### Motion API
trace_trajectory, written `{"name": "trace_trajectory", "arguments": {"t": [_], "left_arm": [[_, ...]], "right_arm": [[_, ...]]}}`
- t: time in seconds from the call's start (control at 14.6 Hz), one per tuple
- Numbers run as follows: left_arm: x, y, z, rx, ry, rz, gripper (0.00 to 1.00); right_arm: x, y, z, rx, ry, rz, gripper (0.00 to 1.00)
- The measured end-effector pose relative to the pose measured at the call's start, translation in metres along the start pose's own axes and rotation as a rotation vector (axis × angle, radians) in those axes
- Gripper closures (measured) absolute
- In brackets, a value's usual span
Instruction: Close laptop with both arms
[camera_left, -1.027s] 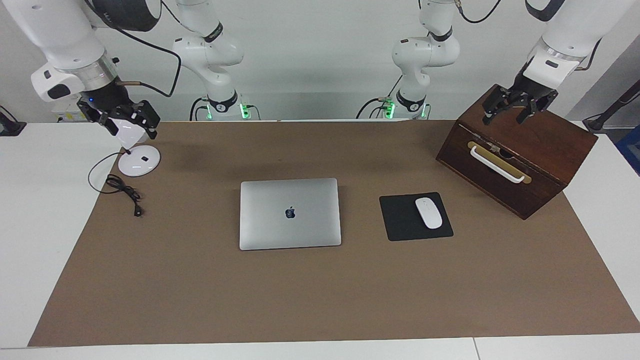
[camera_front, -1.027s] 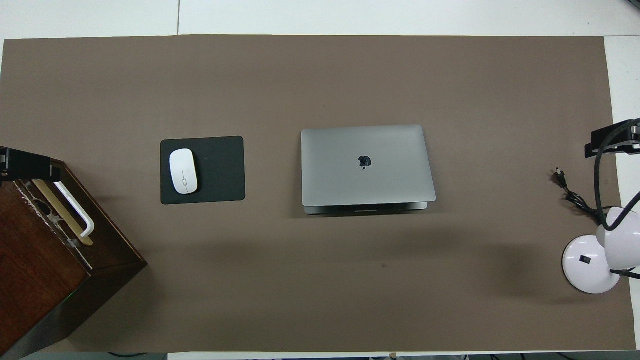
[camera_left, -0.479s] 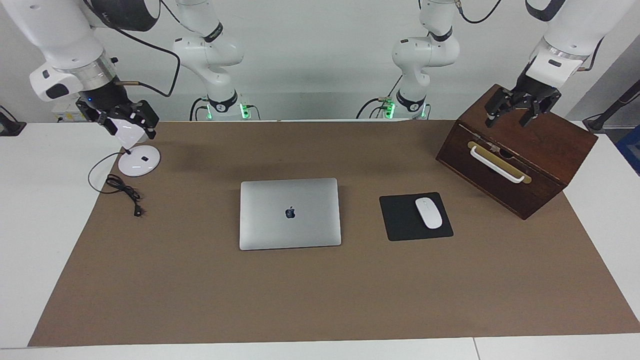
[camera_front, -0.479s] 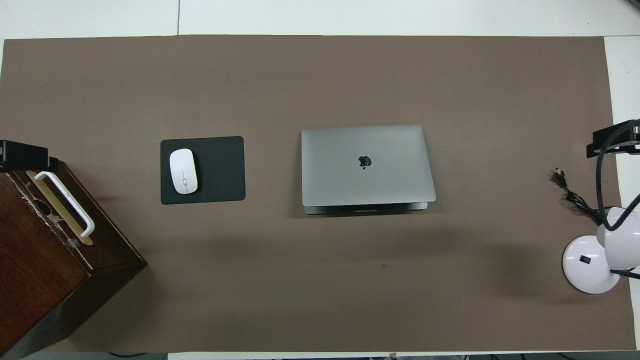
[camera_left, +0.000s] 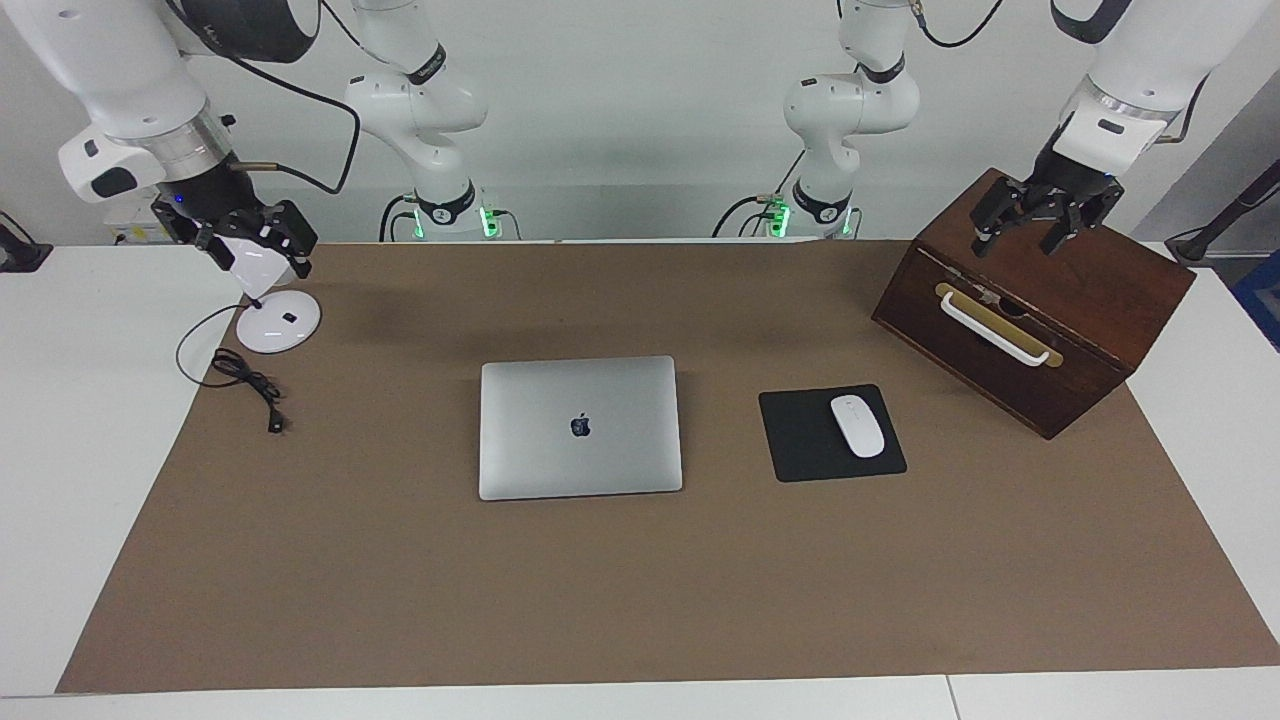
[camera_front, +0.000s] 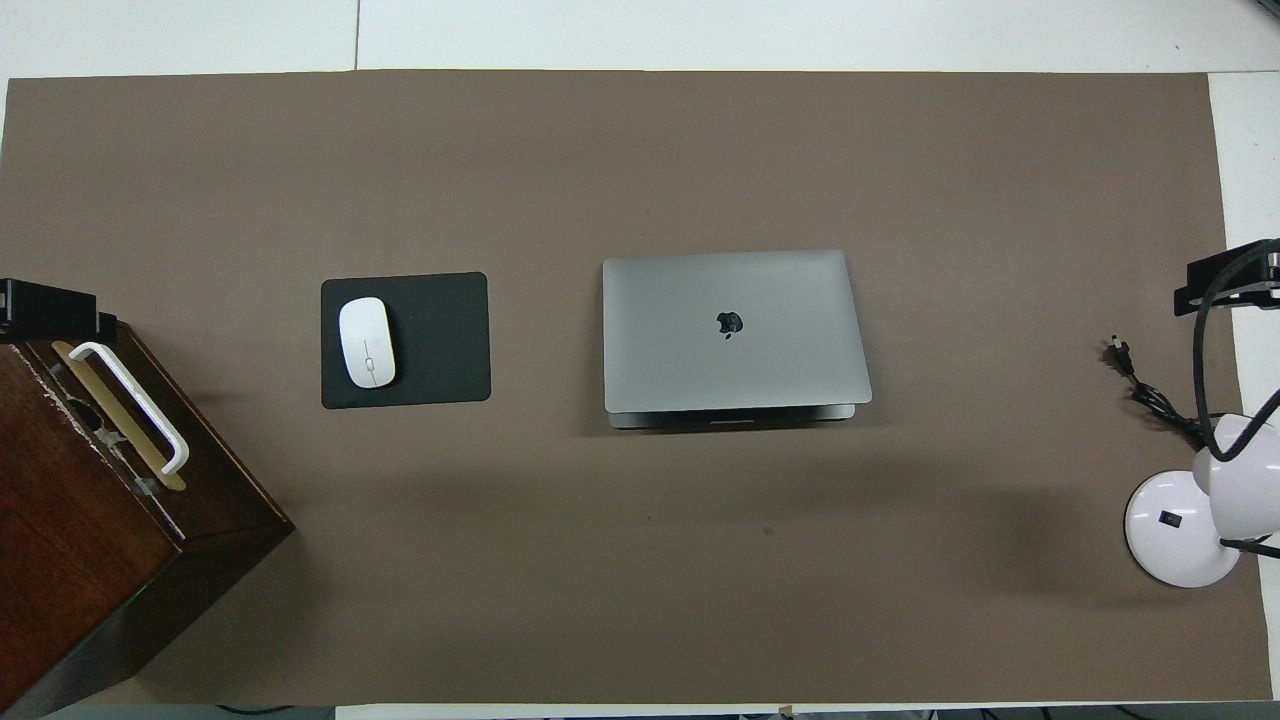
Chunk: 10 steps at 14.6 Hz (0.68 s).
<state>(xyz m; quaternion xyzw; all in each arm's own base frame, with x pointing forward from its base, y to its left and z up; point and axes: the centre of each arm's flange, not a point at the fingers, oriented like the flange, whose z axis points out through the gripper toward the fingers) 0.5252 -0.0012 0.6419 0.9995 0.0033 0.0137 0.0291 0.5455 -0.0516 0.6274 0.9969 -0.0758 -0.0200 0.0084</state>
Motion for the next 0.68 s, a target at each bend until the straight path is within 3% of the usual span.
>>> {"name": "trace_trajectory", "arguments": {"t": [0.68], "left_arm": [[0.0, -0.0041, -0.0001, 0.043, 0.0, 0.001, 0.0]], "right_arm": [[-0.0005, 0.0028, -0.0011, 0.001, 0.002, 0.005, 0.0]]}}
